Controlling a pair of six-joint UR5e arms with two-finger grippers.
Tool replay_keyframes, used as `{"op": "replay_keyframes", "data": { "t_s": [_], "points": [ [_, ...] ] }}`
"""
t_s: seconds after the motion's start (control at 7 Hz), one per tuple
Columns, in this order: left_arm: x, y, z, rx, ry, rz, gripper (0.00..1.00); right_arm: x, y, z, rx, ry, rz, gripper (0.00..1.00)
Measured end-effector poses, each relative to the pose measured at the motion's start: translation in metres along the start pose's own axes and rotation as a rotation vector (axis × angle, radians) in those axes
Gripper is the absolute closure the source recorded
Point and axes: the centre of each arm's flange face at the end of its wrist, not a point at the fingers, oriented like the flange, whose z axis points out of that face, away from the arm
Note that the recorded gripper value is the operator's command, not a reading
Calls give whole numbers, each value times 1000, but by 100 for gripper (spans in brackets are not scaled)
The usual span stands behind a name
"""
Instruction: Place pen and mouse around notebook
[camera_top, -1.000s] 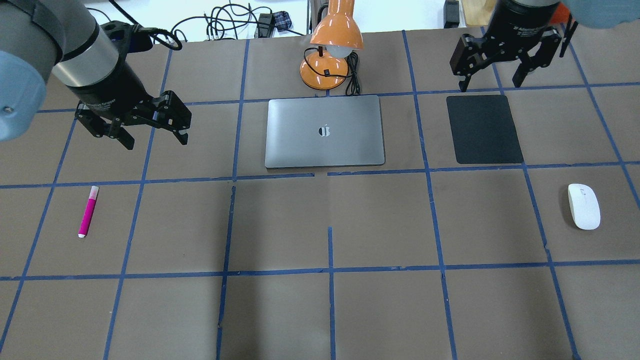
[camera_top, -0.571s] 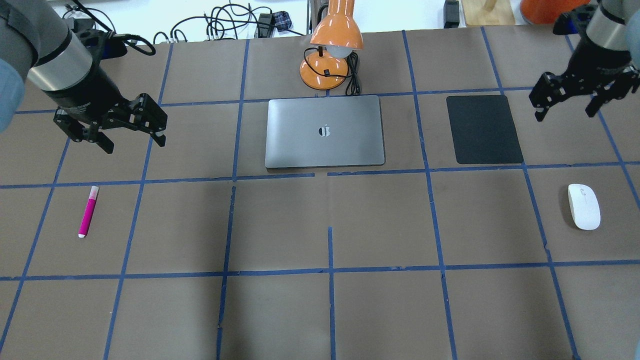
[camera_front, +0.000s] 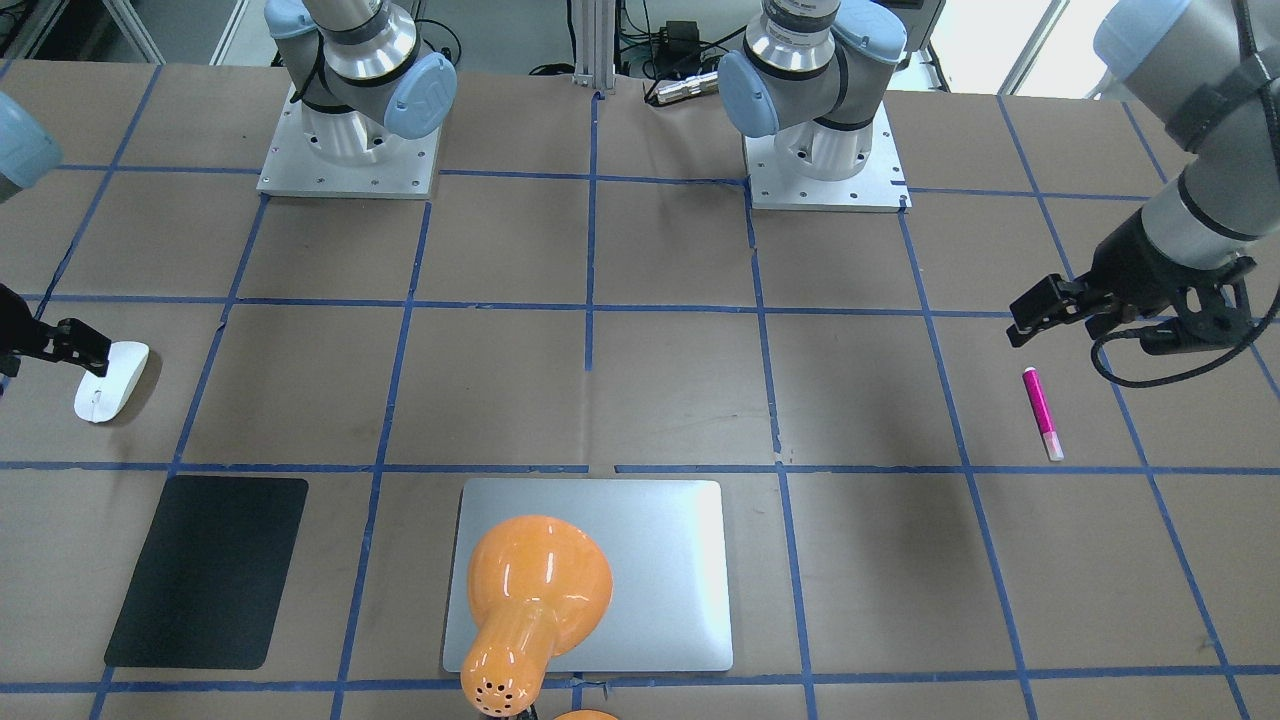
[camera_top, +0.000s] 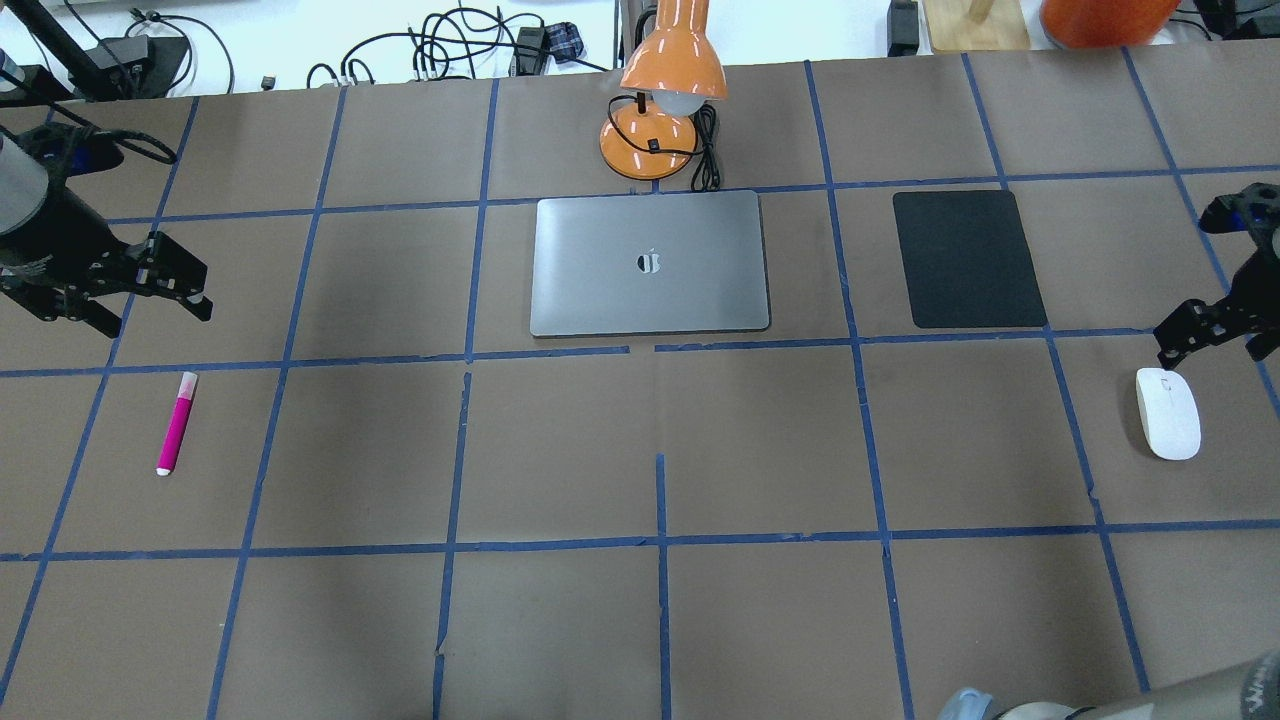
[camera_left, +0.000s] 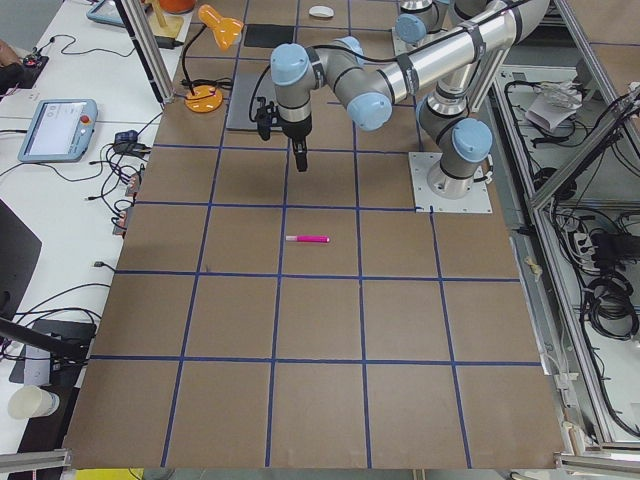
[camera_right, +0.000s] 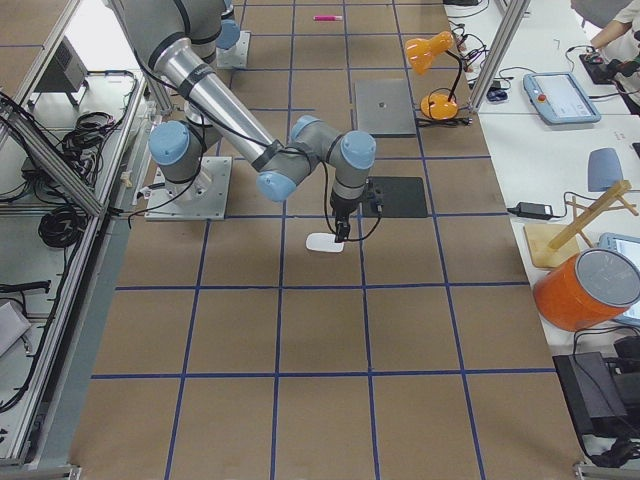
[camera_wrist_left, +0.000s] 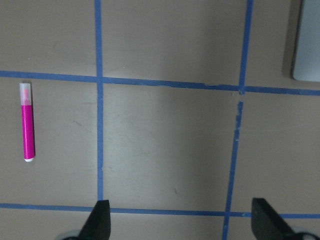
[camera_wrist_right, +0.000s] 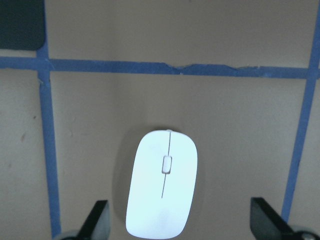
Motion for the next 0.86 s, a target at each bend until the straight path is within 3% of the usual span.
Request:
{"op": "replay_keyframes", "data": {
  "t_s": [0.29, 0.71, 0.86],
  "points": [
    [-48, -5, 35, -12, -65, -35, 0, -6, 5, 32, 44, 25, 3, 0],
    [-65, -14, 94, 27, -123, 57, 0, -7, 2, 55, 22, 6, -3, 2],
    [-67, -17, 111, 26, -123, 67, 0, -8, 3, 58, 12, -2, -5, 11]
  ]
}}
